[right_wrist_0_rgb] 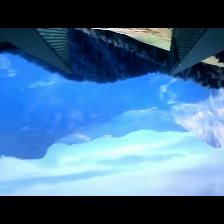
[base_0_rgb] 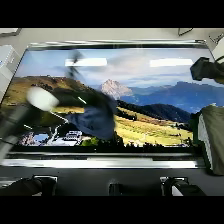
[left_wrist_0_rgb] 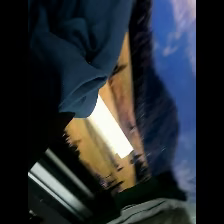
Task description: Fold the clothes and pants, and hang the long-sleeved shirts on hangers.
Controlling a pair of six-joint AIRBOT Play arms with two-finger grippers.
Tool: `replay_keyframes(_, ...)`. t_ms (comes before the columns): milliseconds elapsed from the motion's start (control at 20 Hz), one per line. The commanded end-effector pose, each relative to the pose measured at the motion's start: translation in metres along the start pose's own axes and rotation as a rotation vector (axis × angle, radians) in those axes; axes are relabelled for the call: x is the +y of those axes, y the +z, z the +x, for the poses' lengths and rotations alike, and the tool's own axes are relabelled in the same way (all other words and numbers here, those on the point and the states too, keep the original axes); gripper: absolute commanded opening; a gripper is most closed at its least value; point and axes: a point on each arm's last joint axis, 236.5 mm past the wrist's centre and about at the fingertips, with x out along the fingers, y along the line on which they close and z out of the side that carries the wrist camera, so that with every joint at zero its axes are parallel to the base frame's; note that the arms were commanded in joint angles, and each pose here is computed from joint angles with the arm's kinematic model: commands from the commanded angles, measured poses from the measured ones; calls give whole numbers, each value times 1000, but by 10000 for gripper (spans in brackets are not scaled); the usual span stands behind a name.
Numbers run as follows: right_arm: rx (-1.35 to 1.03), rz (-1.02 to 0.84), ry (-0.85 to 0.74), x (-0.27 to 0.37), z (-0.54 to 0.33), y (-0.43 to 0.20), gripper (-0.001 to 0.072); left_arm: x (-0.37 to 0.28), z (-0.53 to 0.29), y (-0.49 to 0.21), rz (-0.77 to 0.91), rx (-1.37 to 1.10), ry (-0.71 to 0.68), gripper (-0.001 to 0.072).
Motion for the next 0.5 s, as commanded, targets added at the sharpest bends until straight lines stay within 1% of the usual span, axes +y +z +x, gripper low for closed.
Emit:
replay_keyframes(0, 3, -18, -40, -9, -13, -4, 666, -59, 97, -125, -122, 168, -46, 51)
replay_keyframes(50, 47, -9, -42, -10, -10, -13, 666, -62, 119, -149, -203, 216, -30, 403)
replay_keyframes(100, 103, -9, -44, -10, -6, -25, 666, -61, 130, -163, -278, 260, -16, 700)
replay_keyframes(150, 176, -7, -48, -12, -2, -41, 666, -59, 132, -168, -305, 309, -9, 711)
replay_keyframes(200, 260, -6, -52, -12, 3, -59, 667, -53, 127, -160, -286, 332, -6, 711)
replay_keyframes(300, 425, 11, -23, -6, 17, -98, 668, -24, 96, -112, -192, 325, -5, 711)
replay_keyframes(350, 502, 23, 10, 2, 27, -119, 669, -1, 74, -85, -171, 305, 25, 711)
replay_keyframes(450, 645, 54, 77, 17, 46, -163, 680, 64, 18, -36, -185, 241, 147, 711)
